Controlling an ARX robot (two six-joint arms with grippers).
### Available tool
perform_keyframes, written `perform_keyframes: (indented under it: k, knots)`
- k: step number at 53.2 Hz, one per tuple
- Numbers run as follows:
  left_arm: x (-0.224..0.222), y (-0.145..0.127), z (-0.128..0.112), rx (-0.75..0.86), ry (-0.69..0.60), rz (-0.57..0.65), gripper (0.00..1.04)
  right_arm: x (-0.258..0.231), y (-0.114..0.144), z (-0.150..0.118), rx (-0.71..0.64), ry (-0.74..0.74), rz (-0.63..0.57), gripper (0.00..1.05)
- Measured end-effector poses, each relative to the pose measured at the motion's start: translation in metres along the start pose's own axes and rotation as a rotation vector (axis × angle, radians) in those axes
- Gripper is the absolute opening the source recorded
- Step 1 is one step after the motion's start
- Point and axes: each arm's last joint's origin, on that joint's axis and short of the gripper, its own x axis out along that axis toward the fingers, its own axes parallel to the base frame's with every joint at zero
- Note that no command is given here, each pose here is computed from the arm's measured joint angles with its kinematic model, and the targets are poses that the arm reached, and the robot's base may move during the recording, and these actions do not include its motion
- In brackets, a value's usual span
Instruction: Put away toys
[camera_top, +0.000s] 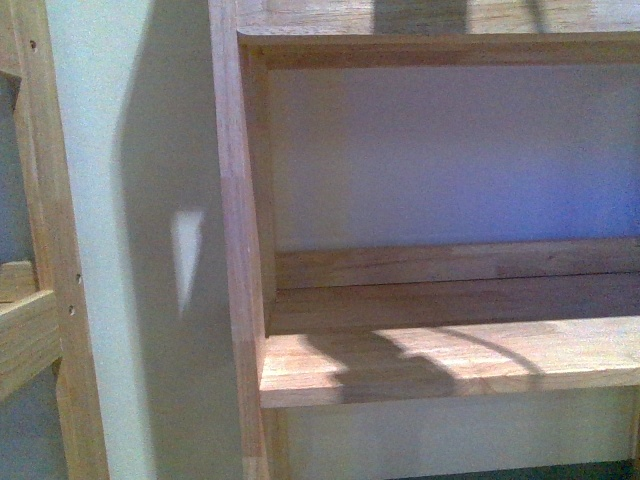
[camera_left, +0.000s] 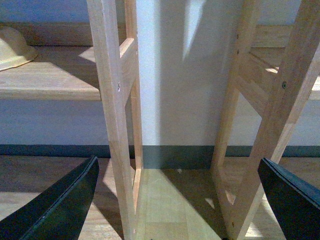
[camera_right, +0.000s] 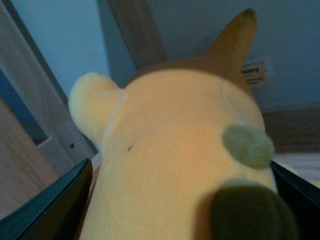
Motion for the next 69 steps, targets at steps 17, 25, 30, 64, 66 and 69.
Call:
perform_keyframes:
  k: [17, 25, 30, 64, 66, 69]
  knots:
    - [0.000, 0.000, 0.000, 0.000, 0.000, 0.000, 0.99, -0.059, 0.016, 0.038, -0.168, -0.155, -0.050, 1.04]
    - [0.000, 0.000, 0.000, 0.000, 0.000, 0.000, 0.99, -0.093, 0.018, 0.041, -0.253, -0.225, -0.095, 1.04]
    - [0.000, 0.000, 0.000, 0.000, 0.000, 0.000, 0.99, -0.123, 0.019, 0.034, -0.274, -0.270, -0.105, 1.04]
    - [0.000, 0.000, 0.000, 0.000, 0.000, 0.000, 0.99, -0.319, -0.024, -0.135, -0.301, -0.336, -0.238, 1.04]
    - [0.000, 0.000, 0.000, 0.000, 0.000, 0.000, 0.99, -0.324, -0.028, -0.146, -0.313, -0.328, -0.252, 1.04]
    - [0.000, 0.000, 0.000, 0.000, 0.000, 0.000, 0.99, -0.328, -0.035, -0.164, -0.325, -0.311, -0.273, 1.04]
